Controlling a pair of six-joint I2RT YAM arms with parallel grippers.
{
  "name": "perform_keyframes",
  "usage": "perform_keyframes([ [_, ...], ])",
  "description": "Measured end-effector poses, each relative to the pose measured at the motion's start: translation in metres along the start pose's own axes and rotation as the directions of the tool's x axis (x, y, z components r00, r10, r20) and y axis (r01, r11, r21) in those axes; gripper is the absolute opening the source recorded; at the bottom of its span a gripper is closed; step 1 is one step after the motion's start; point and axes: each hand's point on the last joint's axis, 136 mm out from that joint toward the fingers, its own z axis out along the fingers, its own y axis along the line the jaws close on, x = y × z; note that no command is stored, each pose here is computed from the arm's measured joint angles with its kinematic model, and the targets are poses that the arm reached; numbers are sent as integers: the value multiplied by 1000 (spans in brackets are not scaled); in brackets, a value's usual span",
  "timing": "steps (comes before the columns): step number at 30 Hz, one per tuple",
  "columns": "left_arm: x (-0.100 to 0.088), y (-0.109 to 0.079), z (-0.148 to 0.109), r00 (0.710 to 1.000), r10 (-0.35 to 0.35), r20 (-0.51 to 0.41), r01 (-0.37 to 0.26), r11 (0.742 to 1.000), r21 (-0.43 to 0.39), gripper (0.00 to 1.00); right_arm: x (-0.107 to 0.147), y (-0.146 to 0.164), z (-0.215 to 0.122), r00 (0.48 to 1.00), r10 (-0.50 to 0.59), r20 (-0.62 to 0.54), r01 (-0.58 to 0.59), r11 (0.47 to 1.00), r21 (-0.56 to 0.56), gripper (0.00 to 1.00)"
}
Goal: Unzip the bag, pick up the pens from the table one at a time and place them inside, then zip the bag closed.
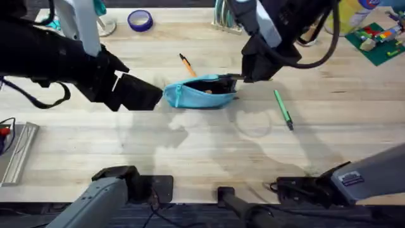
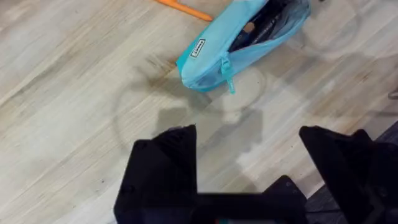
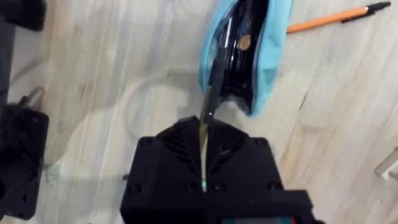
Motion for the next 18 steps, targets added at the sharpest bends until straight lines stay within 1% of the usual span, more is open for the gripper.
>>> perform_keyframes([
  [7, 0, 0, 0, 1000, 0, 0, 0, 1000, 0, 995, -3, -8, 22, 1000, 24, 1, -24, 999, -40, 33],
  [12, 0, 0, 0, 1000, 0, 0, 0, 1000, 0, 995, -7, -12, 31, 1000, 13, 1, -13, 999, -49, 34],
  [18, 0, 0, 0, 1000, 0, 0, 0, 1000, 0, 996, -9, -15, 50, 1000, 8, -5, -9, 996, -89, 34],
])
